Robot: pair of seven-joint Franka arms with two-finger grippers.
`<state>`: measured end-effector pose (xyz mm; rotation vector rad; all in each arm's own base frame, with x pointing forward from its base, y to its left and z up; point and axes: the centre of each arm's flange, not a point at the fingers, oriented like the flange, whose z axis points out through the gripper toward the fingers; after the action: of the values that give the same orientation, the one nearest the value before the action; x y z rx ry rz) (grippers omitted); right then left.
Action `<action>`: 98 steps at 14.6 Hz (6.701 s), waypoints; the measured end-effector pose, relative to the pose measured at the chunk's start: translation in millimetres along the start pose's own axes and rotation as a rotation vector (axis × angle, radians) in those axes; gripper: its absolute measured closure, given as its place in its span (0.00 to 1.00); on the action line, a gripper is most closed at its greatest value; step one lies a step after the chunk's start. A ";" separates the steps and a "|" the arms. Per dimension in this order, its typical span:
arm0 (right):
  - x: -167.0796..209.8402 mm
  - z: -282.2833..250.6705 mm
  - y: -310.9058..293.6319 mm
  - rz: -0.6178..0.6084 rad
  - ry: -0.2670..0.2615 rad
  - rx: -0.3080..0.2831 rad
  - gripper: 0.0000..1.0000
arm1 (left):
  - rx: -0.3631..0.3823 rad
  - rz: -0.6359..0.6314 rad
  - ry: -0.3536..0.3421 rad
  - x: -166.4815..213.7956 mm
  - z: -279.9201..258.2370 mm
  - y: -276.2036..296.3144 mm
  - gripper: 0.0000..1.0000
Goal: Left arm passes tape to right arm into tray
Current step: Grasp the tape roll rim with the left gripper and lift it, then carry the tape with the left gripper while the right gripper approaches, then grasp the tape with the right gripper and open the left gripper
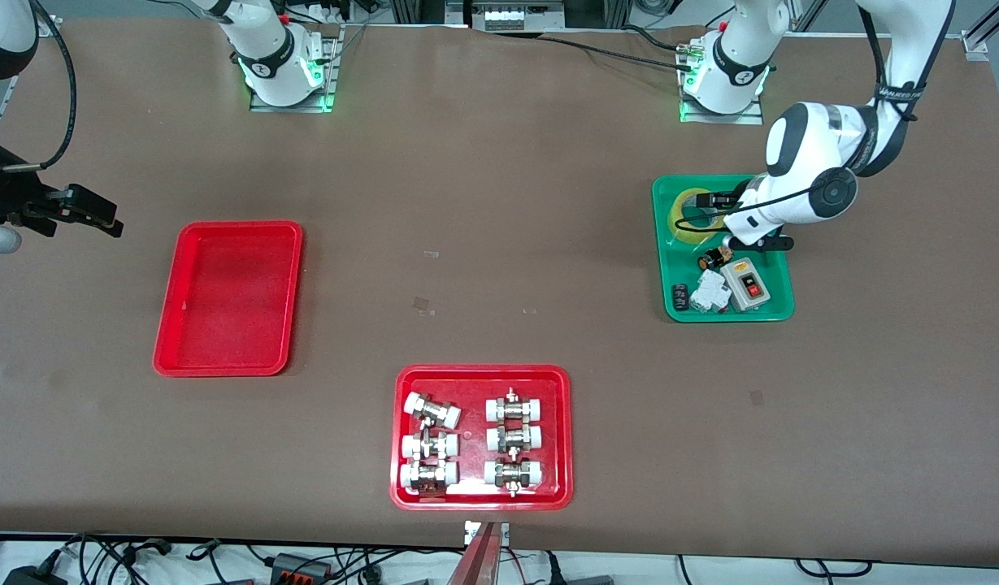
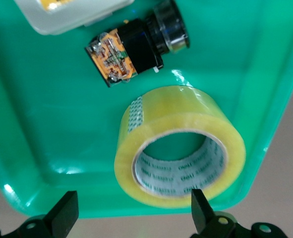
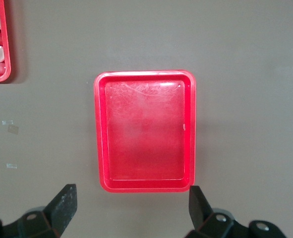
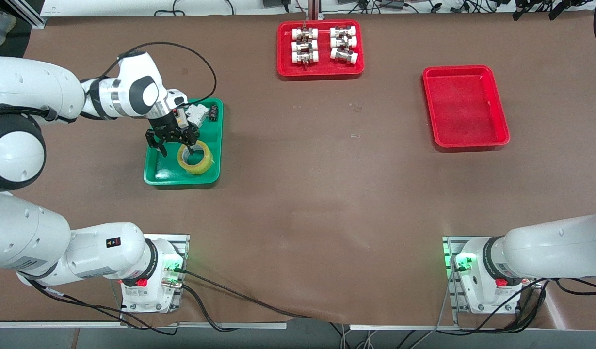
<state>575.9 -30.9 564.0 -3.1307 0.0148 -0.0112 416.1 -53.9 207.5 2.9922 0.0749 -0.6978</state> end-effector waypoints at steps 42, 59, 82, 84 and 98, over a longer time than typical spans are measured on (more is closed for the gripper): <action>3.9 49.2 -183.2 -0.167 -0.147 0.386 0.00 | -0.385 0.237 0.064 -77.2 -289.9 417.0 0.79; -27.0 -7.8 -348.2 -0.186 -0.148 0.754 0.00 | -0.589 0.127 -0.020 -38.4 -323.2 376.4 0.79; -20.2 24.0 -367.5 -0.139 -0.245 0.853 0.00 | -0.591 0.127 -0.018 -38.4 -324.6 375.8 0.79; -17.3 21.9 -362.9 -0.128 -0.248 0.869 0.00 | -0.591 0.127 -0.018 -38.4 -324.6 375.8 0.79; -24.6 23.2 -364.2 -0.157 -0.306 0.866 0.47 | -0.590 0.128 -0.019 -38.1 -325.1 374.8 0.79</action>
<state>554.9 333.7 544.6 -2.2335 -0.1843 0.3549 548.5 -403.4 535.9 2.4023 0.0727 -0.5669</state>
